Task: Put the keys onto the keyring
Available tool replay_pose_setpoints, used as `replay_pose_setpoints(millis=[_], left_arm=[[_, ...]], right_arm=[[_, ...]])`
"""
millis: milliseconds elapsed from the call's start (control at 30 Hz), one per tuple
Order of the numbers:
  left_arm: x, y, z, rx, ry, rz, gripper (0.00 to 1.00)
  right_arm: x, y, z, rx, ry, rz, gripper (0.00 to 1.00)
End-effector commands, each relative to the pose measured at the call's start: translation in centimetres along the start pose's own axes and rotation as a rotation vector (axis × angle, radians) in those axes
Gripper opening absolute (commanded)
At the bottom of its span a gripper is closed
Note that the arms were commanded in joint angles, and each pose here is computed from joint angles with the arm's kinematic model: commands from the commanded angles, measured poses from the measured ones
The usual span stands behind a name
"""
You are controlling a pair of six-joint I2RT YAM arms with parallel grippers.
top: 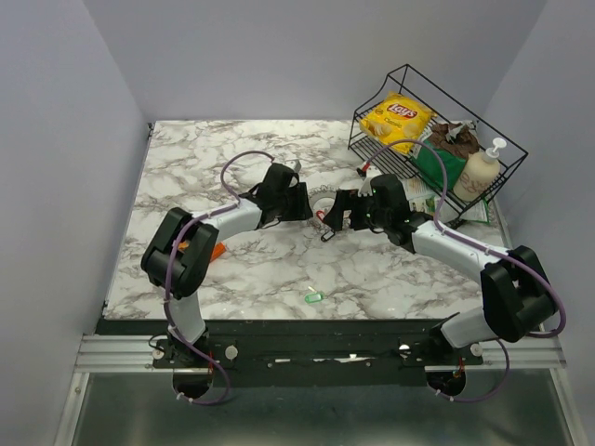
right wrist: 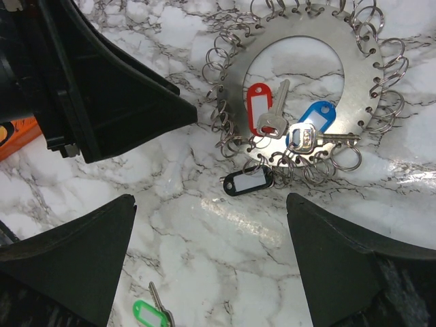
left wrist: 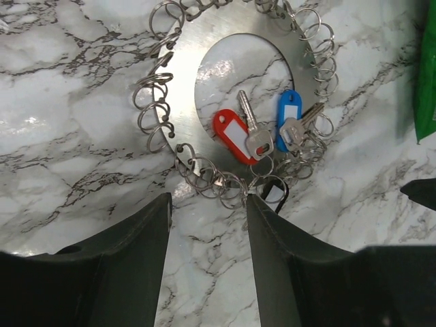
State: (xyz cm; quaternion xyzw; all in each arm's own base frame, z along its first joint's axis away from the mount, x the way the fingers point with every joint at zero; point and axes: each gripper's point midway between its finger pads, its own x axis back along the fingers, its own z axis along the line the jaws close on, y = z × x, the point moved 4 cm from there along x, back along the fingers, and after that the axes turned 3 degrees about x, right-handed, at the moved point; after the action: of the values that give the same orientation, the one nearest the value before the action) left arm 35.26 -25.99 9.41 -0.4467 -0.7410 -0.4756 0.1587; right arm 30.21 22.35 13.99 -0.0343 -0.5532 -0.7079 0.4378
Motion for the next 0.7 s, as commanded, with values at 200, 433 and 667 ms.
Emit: replay_pose_setpoints(millis=[200,433,667], left_arm=[[-2.0,1.3,0.7,-0.081,0.105,-0.031,0.53],[-3.0,0.8,0.8,-0.088,0.132,-0.022,0.47],[-4.1,0.2,1.4,-0.117,0.168,-0.026,0.32]], right_arm=[[0.4,0.2,-0.3,0.023,-0.022,-0.033,1.00],[0.6,0.1,-0.9,0.019,-0.062,-0.026,1.00],[0.9,0.0,-1.4,0.032,-0.102,-0.022,1.00]])
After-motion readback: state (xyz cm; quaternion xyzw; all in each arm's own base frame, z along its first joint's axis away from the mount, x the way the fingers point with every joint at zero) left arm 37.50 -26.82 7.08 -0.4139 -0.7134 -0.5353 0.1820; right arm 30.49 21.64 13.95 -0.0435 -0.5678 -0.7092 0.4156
